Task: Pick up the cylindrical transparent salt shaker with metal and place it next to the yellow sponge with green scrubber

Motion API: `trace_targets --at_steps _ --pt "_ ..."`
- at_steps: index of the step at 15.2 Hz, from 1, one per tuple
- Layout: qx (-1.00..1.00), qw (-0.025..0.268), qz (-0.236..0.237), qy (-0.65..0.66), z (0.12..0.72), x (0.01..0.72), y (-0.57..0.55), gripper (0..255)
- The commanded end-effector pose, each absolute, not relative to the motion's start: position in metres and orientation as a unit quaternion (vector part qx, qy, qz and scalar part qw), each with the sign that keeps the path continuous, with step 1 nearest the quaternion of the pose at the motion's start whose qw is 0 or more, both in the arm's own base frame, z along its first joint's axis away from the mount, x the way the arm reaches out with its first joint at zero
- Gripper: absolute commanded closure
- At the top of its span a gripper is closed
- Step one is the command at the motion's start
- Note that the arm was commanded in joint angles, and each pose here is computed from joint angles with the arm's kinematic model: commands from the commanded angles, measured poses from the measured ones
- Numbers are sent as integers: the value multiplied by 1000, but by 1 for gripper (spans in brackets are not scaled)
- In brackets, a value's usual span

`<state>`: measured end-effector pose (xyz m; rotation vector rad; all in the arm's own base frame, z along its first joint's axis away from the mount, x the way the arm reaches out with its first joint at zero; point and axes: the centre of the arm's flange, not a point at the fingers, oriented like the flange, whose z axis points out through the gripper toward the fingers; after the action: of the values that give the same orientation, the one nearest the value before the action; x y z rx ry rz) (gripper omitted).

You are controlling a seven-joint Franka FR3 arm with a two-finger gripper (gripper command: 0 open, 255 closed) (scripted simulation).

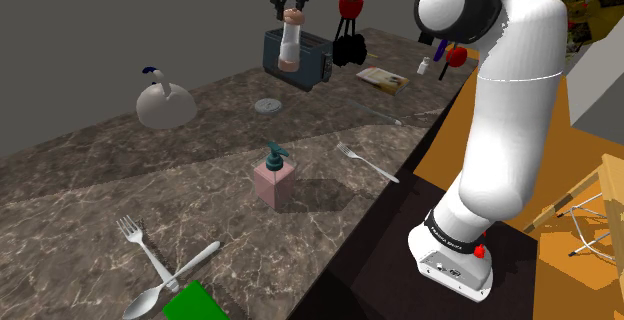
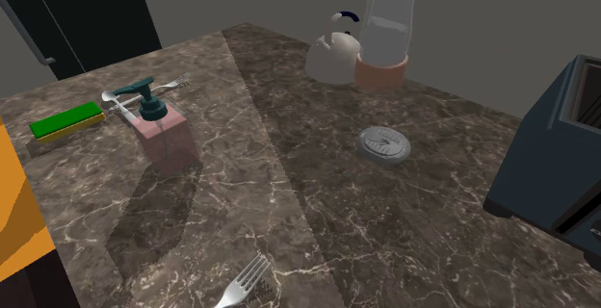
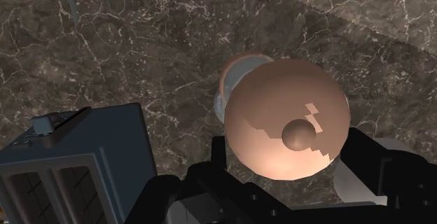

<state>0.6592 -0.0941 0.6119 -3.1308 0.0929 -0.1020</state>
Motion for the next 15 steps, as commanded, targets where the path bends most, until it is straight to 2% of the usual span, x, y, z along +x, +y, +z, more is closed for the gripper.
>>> trace_targets --at_steps 1,8,15 --pt "-999 4 -32 30 623 659 -94 255" --pt "-999 4 -32 30 657 659 -94 255" --pt "-999 4 -32 30 658 600 -22 255"
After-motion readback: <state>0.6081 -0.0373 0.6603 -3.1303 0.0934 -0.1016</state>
